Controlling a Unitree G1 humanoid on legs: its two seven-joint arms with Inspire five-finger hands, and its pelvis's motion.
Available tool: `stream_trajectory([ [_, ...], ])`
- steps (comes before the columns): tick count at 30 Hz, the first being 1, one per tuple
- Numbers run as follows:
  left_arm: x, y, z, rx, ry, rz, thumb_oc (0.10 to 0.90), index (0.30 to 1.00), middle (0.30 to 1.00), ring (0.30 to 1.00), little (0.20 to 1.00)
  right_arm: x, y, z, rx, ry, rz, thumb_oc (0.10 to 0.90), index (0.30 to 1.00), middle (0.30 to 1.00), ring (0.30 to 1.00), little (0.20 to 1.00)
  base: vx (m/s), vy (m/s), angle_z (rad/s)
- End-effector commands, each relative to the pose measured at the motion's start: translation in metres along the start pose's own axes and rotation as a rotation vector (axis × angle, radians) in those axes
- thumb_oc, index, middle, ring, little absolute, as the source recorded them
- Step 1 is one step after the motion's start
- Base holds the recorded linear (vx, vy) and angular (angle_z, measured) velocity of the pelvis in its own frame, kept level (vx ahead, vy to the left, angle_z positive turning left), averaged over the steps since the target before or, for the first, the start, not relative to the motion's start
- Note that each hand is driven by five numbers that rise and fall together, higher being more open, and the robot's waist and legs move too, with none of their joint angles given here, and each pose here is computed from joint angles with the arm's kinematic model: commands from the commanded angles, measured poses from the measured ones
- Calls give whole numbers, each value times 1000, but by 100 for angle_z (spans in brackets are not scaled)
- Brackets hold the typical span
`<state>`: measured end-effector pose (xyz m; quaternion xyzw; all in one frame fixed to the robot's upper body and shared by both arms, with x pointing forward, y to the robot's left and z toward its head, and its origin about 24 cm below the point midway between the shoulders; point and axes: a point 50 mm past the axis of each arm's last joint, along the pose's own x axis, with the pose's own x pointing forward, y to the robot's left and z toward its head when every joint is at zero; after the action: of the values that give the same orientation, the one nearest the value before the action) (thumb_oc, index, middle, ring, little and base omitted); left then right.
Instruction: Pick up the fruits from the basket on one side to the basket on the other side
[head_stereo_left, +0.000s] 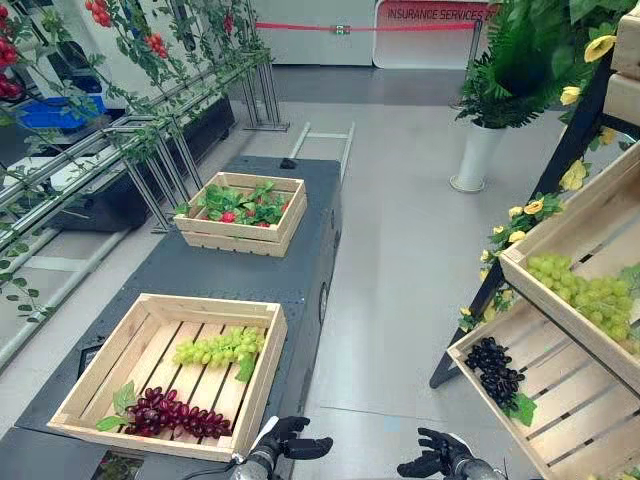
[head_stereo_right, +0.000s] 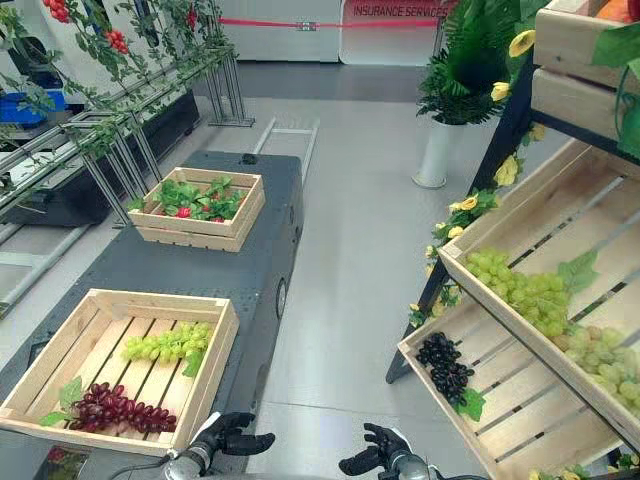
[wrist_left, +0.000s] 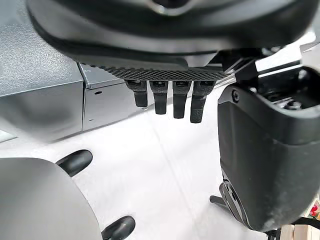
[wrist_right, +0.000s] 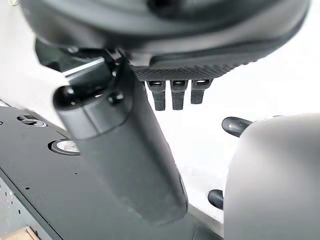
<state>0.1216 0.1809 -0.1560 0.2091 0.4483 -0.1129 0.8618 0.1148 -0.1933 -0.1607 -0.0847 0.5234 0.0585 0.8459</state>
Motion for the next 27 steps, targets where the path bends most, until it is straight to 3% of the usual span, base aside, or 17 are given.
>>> stream_trajectory([
  [1,10,6,40,-1,-149,26,800,900,900,900,900,4,4,19,-94,-47,25,800,900,900,900,900,141,-115,35],
  [22,8,3,35,30,-146,16,800,900,900,900,900,4,6,28,-18,-121,75,800,900,900,900,900,0,0,0],
  [27,8,3,45,-20,-223,27,800,900,900,900,900,4,6,27,-31,-121,66,800,900,900,900,900,4,10,-8],
])
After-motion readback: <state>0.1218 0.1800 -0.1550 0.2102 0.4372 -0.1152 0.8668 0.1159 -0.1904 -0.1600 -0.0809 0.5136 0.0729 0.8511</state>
